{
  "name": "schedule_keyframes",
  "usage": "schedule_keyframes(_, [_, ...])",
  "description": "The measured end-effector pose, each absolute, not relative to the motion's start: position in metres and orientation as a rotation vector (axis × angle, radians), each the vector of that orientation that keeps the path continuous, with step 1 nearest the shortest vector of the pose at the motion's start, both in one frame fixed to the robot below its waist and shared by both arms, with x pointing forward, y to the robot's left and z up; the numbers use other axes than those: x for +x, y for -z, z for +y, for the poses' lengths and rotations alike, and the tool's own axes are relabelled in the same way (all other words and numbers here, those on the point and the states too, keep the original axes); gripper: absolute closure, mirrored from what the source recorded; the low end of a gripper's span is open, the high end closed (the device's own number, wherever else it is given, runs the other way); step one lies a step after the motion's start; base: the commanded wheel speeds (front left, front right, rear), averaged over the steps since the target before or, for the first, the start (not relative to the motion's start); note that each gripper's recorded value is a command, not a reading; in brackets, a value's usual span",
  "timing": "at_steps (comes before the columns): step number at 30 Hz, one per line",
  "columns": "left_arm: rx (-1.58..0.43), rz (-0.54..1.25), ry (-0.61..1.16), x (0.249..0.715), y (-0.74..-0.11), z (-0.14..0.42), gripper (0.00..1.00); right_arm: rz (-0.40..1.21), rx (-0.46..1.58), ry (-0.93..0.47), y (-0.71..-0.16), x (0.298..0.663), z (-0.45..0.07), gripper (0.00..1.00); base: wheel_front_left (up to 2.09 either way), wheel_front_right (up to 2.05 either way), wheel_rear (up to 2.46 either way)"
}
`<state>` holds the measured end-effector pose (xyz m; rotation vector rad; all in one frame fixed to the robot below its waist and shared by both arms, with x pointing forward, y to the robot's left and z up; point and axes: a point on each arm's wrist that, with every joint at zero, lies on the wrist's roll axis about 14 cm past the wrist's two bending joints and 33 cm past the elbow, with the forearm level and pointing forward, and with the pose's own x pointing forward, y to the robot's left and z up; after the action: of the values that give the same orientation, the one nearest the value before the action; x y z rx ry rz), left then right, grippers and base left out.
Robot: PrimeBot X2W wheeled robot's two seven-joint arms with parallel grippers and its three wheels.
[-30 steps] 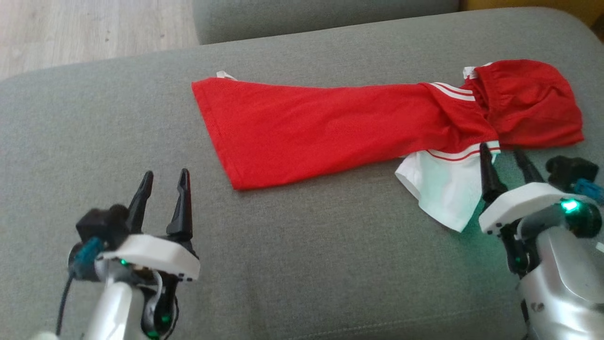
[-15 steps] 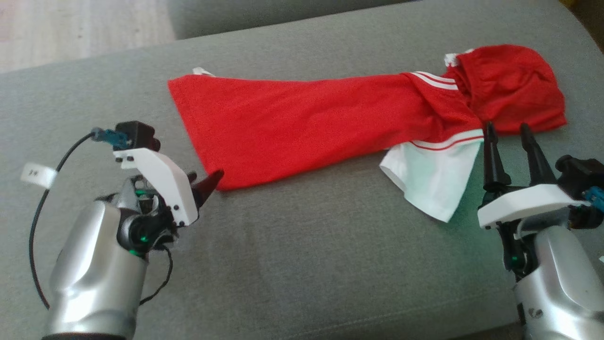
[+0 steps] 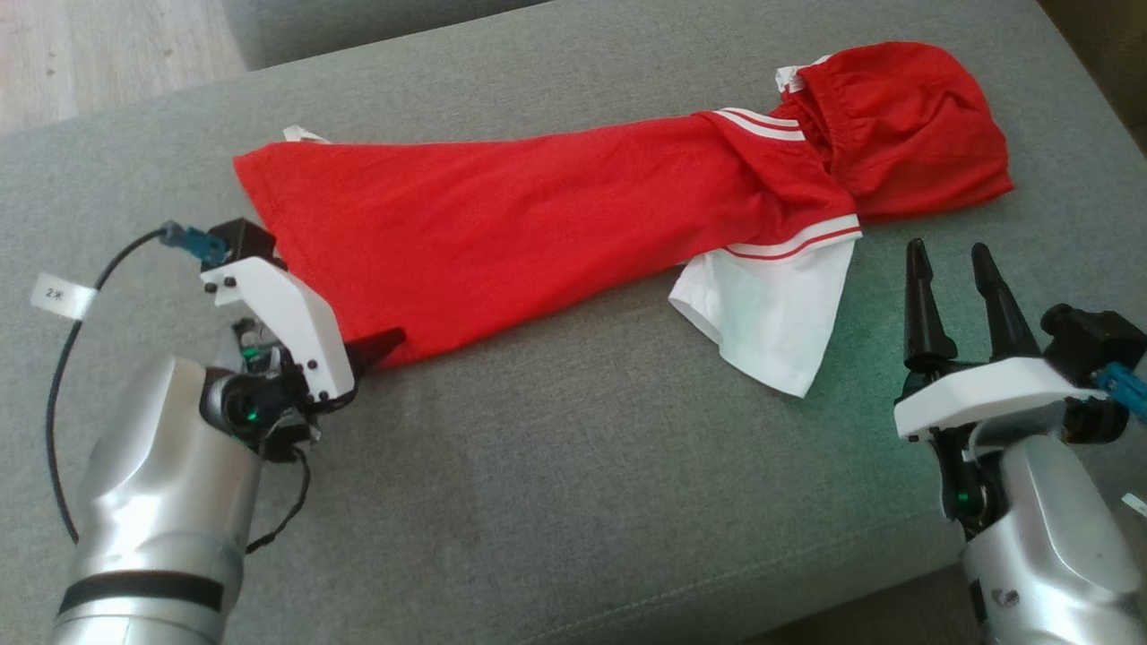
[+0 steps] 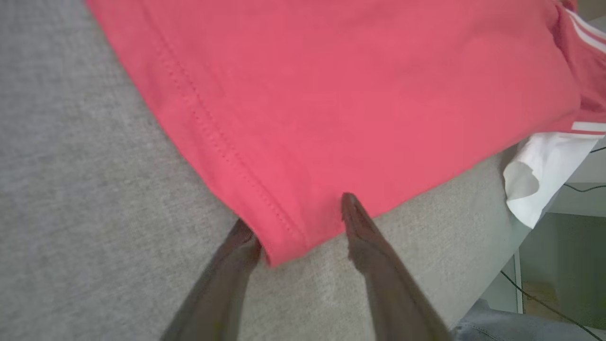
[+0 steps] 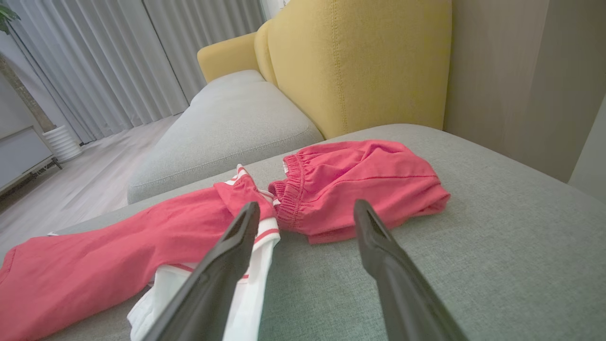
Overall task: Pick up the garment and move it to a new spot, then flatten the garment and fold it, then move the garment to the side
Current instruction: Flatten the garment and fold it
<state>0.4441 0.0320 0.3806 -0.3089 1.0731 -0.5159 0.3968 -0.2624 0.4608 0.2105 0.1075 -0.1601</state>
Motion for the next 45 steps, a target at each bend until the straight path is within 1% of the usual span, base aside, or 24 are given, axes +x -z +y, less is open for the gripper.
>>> schedule_keyframes(1, [-0.306, 1.081, 0.514, 0.443, -0.379, 0.033, 0.99, 0.108, 0.212, 0.159, -0.46, 0.397, -0.262, 0.0, 0.0, 0.0, 0.0])
schedule_keyframes(2, [-0.307, 1.082, 0.514, 0.441, -0.379, 0.033, 1.0, 0.11, 0.213, 0.157, -0.46, 0.397, -0.261, 0.0, 0.0, 0.0, 0.0])
schedule_keyframes(5, [-0.323, 1.074, 0.52, 0.439, -0.382, 0.03, 1.0, 0.11, 0.215, 0.148, -0.46, 0.399, -0.258, 0.0, 0.0, 0.0, 0.0])
schedule_keyframes(8, [-0.33, 1.047, 0.565, 0.437, -0.397, 0.023, 1.0, 0.1, 0.218, 0.134, -0.463, 0.401, -0.253, 0.0, 0.0, 0.0, 0.0])
schedule_keyframes(11, [-0.291, 0.997, 0.621, 0.438, -0.42, 0.022, 1.0, 0.092, 0.221, 0.114, -0.467, 0.405, -0.246, 0.0, 0.0, 0.0, 0.0])
schedule_keyframes(16, [-0.265, 0.903, 0.676, 0.436, -0.462, 0.04, 1.0, 0.078, 0.227, 0.082, -0.472, 0.412, -0.235, 0.0, 0.0, 0.0, 0.0])
schedule_keyframes(23, [-0.24, 0.759, 0.778, 0.414, -0.527, 0.047, 1.0, 0.09, 0.233, 0.035, -0.471, 0.417, -0.218, 0.0, 0.0, 0.0, 0.0])
schedule_keyframes(27, [-0.224, 0.7, 0.784, 0.411, -0.561, 0.055, 1.0, 0.101, 0.233, 0.021, -0.468, 0.419, -0.213, 0.0, 0.0, 0.0, 0.0])
schedule_keyframes(29, [-0.229, 0.695, 0.75, 0.416, -0.566, 0.064, 1.0, 0.112, 0.231, 0.018, -0.464, 0.42, -0.212, 0.0, 0.0, 0.0, 0.0])
schedule_keyframes(32, [-0.262, 0.736, 0.659, 0.431, -0.552, 0.082, 1.0, 0.14, 0.229, 0.011, -0.456, 0.42, -0.209, 0.0, 0.0, 0.0, 0.0])
schedule_keyframes(37, [-0.355, 0.871, 0.424, 0.461, -0.488, 0.121, 1.0, 0.186, 0.224, 0.008, -0.442, 0.42, -0.209, 0.0, 0.0, 0.0, 0.0])
schedule_keyframes(39, [-0.39, 0.898, 0.345, 0.473, -0.465, 0.134, 1.0, 0.182, 0.224, 0.009, -0.443, 0.424, -0.21, 0.0, 0.0, 0.0, 0.0])
schedule_keyframes(40, [-0.402, 0.897, 0.276, 0.489, -0.449, 0.146, 1.0, 0.176, 0.215, 0.011, -0.445, 0.43, -0.213, 0.0, 0.0, 0.0, 0.0])
schedule_keyframes(41, [-0.397, 0.884, 0.251, 0.498, -0.445, 0.149, 1.0, 0.174, 0.211, 0.012, -0.446, 0.432, -0.216, 0.0, 0.0, 0.0, 0.0])
schedule_keyframes(45, [-0.409, 0.804, 0.2, 0.535, -0.439, 0.15, 1.0, 0.193, 0.191, 0.033, -0.439, 0.434, -0.229, 0.0, 0.0, 0.0, 0.0])
